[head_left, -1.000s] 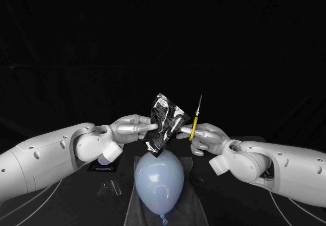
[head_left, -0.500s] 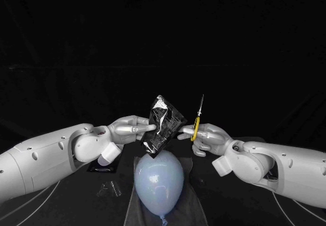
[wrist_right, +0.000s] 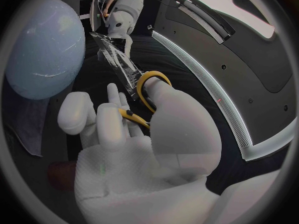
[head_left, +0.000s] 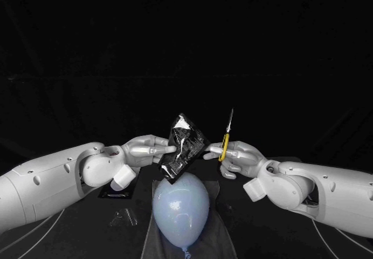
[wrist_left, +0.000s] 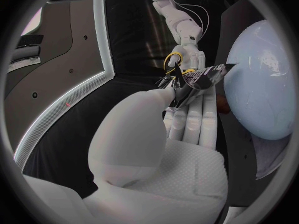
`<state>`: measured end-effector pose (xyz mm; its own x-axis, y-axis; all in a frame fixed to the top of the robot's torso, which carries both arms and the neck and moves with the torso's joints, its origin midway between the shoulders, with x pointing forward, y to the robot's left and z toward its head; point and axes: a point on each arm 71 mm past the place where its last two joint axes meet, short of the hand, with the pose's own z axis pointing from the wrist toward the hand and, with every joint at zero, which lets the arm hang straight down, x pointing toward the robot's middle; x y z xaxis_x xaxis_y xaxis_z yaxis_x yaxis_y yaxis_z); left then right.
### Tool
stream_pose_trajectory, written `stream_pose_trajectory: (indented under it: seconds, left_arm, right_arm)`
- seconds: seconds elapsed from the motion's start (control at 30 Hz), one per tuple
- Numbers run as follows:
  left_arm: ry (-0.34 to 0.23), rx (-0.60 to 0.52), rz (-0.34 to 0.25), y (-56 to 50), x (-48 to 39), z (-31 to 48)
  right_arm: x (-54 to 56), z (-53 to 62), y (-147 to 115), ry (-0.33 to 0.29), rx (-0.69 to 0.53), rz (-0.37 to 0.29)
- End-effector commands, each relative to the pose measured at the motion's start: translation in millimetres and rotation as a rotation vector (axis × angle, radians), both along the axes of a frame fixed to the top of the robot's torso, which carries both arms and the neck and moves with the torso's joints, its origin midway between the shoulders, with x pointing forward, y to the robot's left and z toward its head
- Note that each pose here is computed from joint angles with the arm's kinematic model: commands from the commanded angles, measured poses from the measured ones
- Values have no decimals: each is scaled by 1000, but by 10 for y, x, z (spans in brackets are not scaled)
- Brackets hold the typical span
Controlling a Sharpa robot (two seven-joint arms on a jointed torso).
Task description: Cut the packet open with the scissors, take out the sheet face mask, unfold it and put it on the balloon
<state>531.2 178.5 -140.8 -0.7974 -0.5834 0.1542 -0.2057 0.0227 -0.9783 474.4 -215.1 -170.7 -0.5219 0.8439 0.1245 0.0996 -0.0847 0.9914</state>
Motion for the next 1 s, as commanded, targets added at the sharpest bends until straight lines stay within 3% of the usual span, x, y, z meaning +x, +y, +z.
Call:
stream_pose_trajectory:
  seconds: [0.03, 0.47, 1.0]
  left_arm:
    - [16, 44, -47, -40, -29, -20]
    - [33, 90, -88, -82, -53, -54]
    - [38, 100, -67, -107, -26, -65]
  right_arm:
    - [28, 18, 19, -21, -2, 1]
    - [81, 33, 62, -31, -17, -4]
    - [8, 44, 185, -34, -33, 65]
